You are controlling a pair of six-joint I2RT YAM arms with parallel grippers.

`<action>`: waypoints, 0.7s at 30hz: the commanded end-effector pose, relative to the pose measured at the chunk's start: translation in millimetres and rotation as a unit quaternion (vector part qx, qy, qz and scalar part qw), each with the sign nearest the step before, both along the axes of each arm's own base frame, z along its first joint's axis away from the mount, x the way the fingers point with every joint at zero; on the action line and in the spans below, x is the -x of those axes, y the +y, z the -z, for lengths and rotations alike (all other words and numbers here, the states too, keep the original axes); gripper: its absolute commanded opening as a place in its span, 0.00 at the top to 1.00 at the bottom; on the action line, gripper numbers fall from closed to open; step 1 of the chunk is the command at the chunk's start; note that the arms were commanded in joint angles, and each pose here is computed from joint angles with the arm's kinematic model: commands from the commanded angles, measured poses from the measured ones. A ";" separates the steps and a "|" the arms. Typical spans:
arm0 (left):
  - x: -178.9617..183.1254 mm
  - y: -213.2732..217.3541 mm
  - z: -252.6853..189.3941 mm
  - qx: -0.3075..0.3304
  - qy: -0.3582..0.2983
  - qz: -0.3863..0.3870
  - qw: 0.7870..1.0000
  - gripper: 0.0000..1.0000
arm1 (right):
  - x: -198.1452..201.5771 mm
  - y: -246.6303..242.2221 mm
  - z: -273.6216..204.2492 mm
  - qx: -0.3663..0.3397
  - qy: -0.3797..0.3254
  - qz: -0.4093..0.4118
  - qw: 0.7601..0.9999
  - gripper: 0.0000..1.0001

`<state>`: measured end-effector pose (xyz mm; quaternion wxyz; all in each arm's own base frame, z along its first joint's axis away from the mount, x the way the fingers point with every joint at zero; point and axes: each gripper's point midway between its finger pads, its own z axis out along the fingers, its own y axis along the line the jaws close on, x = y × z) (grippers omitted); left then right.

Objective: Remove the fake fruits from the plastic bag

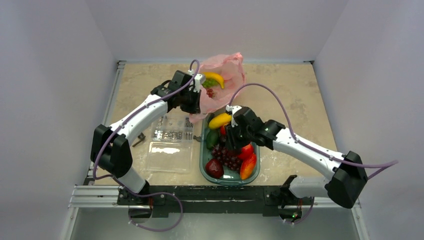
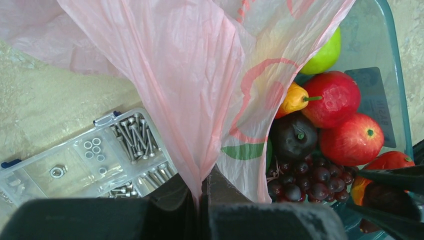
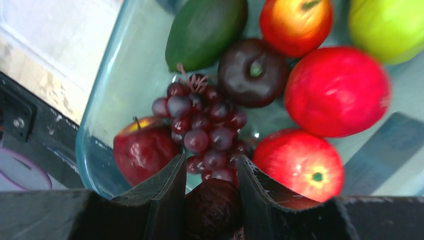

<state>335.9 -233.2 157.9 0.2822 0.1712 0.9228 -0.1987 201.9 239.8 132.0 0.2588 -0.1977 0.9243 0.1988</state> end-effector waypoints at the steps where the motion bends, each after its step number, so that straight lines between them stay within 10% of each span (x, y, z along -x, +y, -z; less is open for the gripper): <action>1: -0.2 -8.3 -8.1 0.023 -0.001 0.006 1.000 1.00 | 16.8 16.8 4.0 -0.032 0.009 0.003 0.999 0.98; 21: 1.0 -11.1 -7.8 0.028 0.003 0.011 1.000 1.00 | 49.2 25.6 24.6 -0.017 0.019 -0.068 0.997 0.40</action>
